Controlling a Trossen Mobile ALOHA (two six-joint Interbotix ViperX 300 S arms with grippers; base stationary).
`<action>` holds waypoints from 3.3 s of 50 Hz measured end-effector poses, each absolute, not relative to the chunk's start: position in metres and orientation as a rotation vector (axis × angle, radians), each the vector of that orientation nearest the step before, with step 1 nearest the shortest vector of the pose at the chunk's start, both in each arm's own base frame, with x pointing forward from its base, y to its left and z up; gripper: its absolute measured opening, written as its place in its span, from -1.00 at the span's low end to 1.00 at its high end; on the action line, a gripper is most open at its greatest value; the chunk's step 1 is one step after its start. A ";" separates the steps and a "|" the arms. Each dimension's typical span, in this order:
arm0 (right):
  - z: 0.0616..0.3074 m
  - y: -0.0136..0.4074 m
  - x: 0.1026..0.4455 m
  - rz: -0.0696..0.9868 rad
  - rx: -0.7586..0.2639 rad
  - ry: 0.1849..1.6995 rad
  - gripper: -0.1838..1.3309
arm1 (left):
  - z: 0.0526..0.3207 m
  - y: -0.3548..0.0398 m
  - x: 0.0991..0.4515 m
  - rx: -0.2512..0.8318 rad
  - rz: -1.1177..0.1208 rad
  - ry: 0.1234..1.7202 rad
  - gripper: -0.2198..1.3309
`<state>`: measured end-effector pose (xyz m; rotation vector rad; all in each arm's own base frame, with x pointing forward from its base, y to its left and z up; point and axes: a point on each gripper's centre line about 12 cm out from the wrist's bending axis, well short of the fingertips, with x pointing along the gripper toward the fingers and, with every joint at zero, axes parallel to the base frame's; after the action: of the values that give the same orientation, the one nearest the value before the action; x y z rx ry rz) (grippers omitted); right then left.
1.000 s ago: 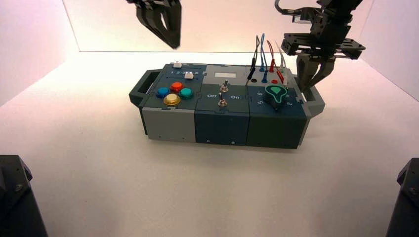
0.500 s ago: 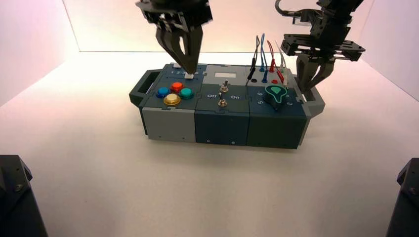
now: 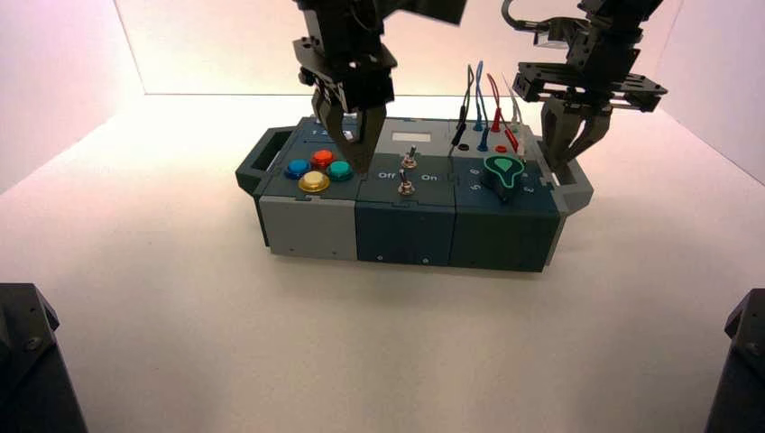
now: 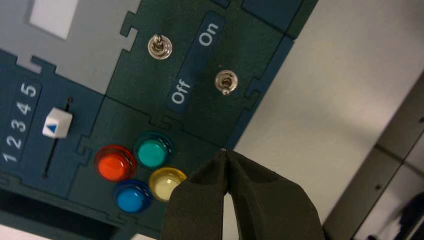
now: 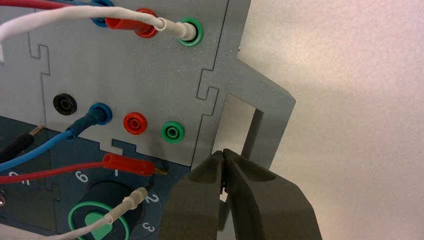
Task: Flip the bottom switch on with the left gripper.
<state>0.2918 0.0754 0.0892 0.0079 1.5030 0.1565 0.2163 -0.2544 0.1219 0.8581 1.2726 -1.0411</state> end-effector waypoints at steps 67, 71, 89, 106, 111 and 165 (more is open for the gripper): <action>0.090 0.076 0.291 0.161 0.003 1.517 -0.95 | 0.112 -0.286 0.210 1.123 -1.287 1.192 -0.93; 0.090 0.076 0.291 0.159 0.006 1.515 -0.94 | 0.112 -0.287 0.213 1.127 -1.285 1.188 -0.93; 0.090 0.076 0.291 0.161 0.005 1.518 -0.94 | 0.104 -0.291 0.220 1.177 -1.280 1.183 -0.93; 0.090 0.075 0.291 0.160 0.004 1.517 -0.94 | 0.104 -0.291 0.224 1.215 -1.271 1.168 -0.93; 0.090 0.075 0.291 0.160 0.004 1.517 -0.95 | 0.105 -0.292 0.225 1.214 -1.271 1.163 -0.93; 0.090 0.071 0.291 0.149 0.007 1.530 -0.95 | 0.102 -0.327 0.228 1.250 -1.309 1.164 -0.91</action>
<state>0.2907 0.0708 0.0895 0.0069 1.5295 0.1490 0.2277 -0.3270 0.1015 1.2504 1.1644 -1.3090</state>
